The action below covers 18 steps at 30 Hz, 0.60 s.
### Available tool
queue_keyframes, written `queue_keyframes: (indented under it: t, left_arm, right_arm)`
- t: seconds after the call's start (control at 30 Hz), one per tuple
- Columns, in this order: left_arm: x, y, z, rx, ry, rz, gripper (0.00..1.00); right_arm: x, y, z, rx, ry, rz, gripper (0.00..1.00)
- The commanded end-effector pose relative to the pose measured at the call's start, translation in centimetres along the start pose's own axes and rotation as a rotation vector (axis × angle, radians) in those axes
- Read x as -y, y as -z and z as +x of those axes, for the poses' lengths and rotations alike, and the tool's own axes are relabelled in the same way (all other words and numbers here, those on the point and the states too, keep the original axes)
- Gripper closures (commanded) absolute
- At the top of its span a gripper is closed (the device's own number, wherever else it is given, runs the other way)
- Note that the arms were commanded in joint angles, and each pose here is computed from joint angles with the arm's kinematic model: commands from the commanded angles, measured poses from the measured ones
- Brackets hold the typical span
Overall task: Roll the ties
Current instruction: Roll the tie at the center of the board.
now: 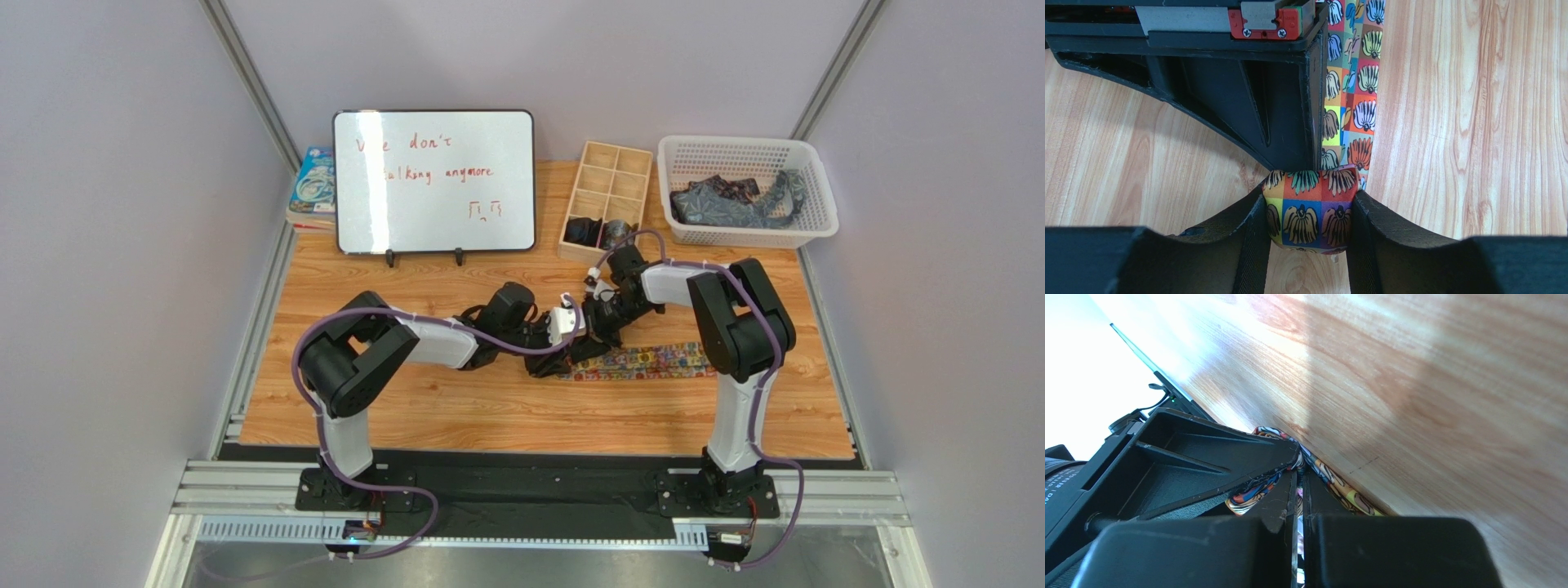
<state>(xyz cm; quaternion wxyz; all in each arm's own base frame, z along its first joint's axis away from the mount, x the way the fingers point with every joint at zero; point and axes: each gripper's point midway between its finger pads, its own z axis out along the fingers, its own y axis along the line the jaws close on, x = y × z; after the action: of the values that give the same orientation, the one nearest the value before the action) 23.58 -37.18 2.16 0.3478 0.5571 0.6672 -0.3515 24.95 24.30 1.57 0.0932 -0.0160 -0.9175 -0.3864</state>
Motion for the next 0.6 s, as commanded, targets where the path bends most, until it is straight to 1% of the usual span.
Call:
queue_keyframes:
  t: [0.0, 0.03, 0.1, 0.13, 0.17, 0.27, 0.37, 0.4, 0.43, 0.5, 0.53, 0.57]
  left_arm:
    - [2.6, -2.2, -0.5, 0.011, -0.049, 0.09, 0.52]
    - [2.7, -2.2, 0.3, -0.027, -0.036, 0.093, 0.53]
    - [2.0, -2.3, 1.1, -0.083, -0.054, 0.064, 0.61]
    - [2.3, -2.0, 2.3, -0.139, -0.043, 0.069, 0.64]
    - [2.1, -1.8, 3.0, -0.17, -0.043, 0.059, 0.7]
    - [2.3, -1.0, 5.2, -0.269, -0.053, 0.065, 0.76]
    - [2.7, -0.2, 7.1, -0.356, -0.046, 0.074, 0.78]
    - [2.7, -0.2, 7.3, -0.37, -0.046, 0.076, 0.78]
    - [2.8, 0.2, 8.0, -0.404, -0.041, 0.075, 0.78]
    - [2.8, 0.2, 8.5, -0.43, -0.035, 0.076, 0.8]
    - [2.8, 0.3, 8.9, -0.453, -0.03, 0.075, 0.8]
    - [2.8, 0.3, 9.4, -0.468, -0.023, 0.074, 0.8]
  right_arm:
    - [2.6, -3.6, -1.7, 0.083, 0.093, 0.098, 1.0]
    - [2.5, -3.6, -1.6, 0.079, 0.093, 0.096, 1.0]
    - [1.8, -3.3, -1.7, 0.07, 0.111, 0.077, 1.0]
    - [1.5, -3.1, -1.6, 0.066, 0.119, 0.074, 1.0]
    - [1.3, -2.8, -1.7, 0.067, 0.128, 0.069, 1.0]
    - [0.0, -1.6, -1.6, 0.061, 0.177, 0.062, 0.98]
    - [-0.7, 0.0, -2.0, 0.07, 0.189, 0.047, 0.91]
    - [-0.8, 0.4, -1.7, 0.057, 0.185, 0.047, 0.86]
    - [-1.3, 1.0, -1.9, 0.061, 0.193, 0.04, 0.85]
    - [-1.2, 2.0, -1.5, 0.05, 0.174, 0.035, 0.8]
    - [-1.5, 2.7, -1.4, 0.058, 0.192, 0.029, 0.78]
    - [-1.3, 3.4, -1.1, 0.055, 0.176, 0.024, 0.78]
